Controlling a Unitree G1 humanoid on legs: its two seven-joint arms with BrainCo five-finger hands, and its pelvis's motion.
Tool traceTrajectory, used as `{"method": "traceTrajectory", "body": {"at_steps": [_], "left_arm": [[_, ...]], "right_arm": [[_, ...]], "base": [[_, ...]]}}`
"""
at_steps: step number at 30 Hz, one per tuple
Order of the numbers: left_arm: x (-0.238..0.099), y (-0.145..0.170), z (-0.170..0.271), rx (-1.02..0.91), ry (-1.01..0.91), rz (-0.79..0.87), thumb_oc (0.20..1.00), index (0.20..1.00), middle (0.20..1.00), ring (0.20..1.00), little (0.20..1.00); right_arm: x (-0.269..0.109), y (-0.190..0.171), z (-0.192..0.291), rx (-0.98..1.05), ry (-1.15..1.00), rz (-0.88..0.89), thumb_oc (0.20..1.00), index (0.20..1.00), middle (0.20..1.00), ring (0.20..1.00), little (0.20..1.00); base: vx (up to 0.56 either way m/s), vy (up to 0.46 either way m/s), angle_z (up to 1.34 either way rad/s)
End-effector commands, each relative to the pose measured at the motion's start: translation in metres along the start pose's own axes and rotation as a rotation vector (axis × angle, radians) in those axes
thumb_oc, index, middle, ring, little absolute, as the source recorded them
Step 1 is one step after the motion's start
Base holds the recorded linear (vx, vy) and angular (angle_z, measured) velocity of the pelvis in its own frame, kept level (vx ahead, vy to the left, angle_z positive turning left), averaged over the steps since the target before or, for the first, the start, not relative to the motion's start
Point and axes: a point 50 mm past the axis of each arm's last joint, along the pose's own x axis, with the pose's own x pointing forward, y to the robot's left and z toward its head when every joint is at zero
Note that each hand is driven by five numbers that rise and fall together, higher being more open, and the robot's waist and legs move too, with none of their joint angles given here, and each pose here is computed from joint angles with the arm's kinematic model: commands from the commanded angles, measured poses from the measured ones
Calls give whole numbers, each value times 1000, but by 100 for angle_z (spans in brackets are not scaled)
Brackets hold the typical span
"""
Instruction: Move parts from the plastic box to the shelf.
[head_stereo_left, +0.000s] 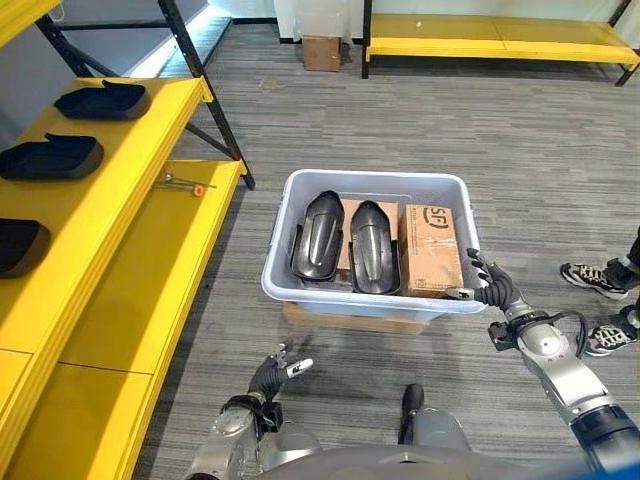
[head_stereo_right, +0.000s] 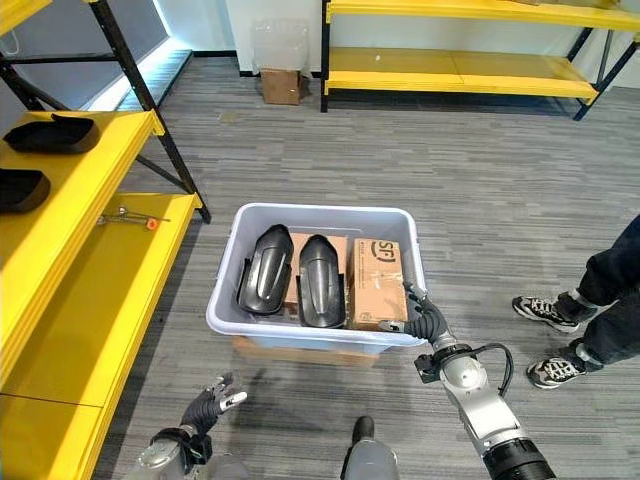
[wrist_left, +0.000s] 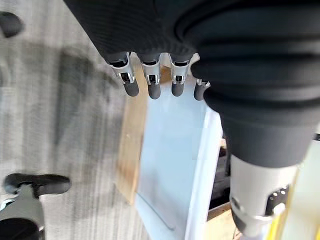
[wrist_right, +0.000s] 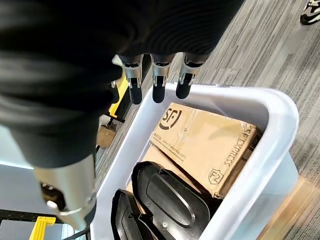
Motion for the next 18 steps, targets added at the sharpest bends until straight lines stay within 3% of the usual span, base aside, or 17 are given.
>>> {"method": "traceTrajectory", "body": {"at_steps": [1,10,18], "left_arm": [[-5,18,17,127,-39,-12,1000,1000,1000,1000,1000],[4,11,38,168,-84,-56,1000,1000,1000,1000,1000],[9,1,45,195,-92,-106,1000,1000,1000,1000,1000]], "right_arm": [[13,3,39,68,-172,-27,1000,1000,1000,1000,1000],[15,12,49,95,-221,-1,1000,1000,1000,1000,1000],[15,24,49,93,-218,41,1000,1000,1000,1000,1000]], "base": [[63,-156,-2],[72,-68,9],[39,300,-17]]}}
